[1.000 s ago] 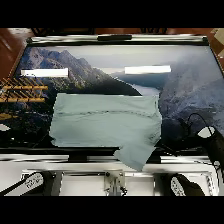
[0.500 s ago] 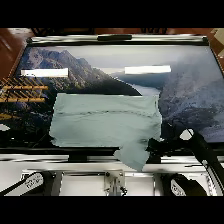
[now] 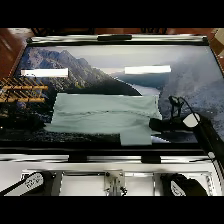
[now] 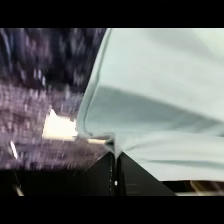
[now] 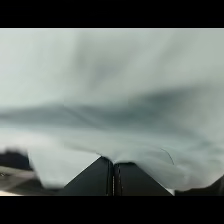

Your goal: Fold the shirts.

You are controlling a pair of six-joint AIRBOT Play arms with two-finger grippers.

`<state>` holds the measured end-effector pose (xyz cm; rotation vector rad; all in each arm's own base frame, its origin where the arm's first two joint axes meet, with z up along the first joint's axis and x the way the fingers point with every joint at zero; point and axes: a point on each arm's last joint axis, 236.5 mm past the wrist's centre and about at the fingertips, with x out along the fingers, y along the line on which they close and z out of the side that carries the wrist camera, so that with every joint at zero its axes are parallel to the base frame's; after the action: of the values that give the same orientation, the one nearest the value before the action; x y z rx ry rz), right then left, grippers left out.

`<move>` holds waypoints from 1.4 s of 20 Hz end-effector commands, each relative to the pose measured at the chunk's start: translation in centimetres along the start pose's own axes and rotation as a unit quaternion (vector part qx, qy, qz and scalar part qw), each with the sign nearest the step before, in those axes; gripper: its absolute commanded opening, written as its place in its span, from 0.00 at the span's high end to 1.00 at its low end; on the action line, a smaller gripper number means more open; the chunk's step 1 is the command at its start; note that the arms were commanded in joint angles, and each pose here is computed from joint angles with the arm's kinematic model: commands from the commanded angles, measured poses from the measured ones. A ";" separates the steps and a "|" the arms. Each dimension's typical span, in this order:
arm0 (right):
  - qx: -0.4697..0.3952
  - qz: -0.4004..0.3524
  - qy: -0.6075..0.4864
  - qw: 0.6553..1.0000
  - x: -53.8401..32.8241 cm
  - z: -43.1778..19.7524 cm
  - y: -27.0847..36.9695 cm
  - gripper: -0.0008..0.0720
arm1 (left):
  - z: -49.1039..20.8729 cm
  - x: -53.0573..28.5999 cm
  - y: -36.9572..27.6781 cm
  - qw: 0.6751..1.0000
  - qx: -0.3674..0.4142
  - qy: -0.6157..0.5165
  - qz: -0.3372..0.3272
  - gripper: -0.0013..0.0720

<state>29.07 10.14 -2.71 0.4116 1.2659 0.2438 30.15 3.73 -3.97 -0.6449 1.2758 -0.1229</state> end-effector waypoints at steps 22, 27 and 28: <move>0.016 -0.011 0.081 0.997 3.0 10.6 -6.5 0.06 | 11.3 4.4 -7.3 0.997 -0.025 0.055 -0.055 0.08; 0.020 0.030 0.091 0.995 5.9 10.5 -5.8 0.06 | 11.3 2.9 -9.0 0.998 0.000 0.038 -0.057 0.08; 0.020 0.029 0.095 0.995 6.7 10.4 -5.9 0.06 | 11.3 3.0 -9.3 0.998 0.003 0.039 -0.058 0.08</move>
<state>40.80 4.90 -7.22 0.4413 1.4216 0.2816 43.97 -0.36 -1.03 -0.7339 1.3205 -0.2301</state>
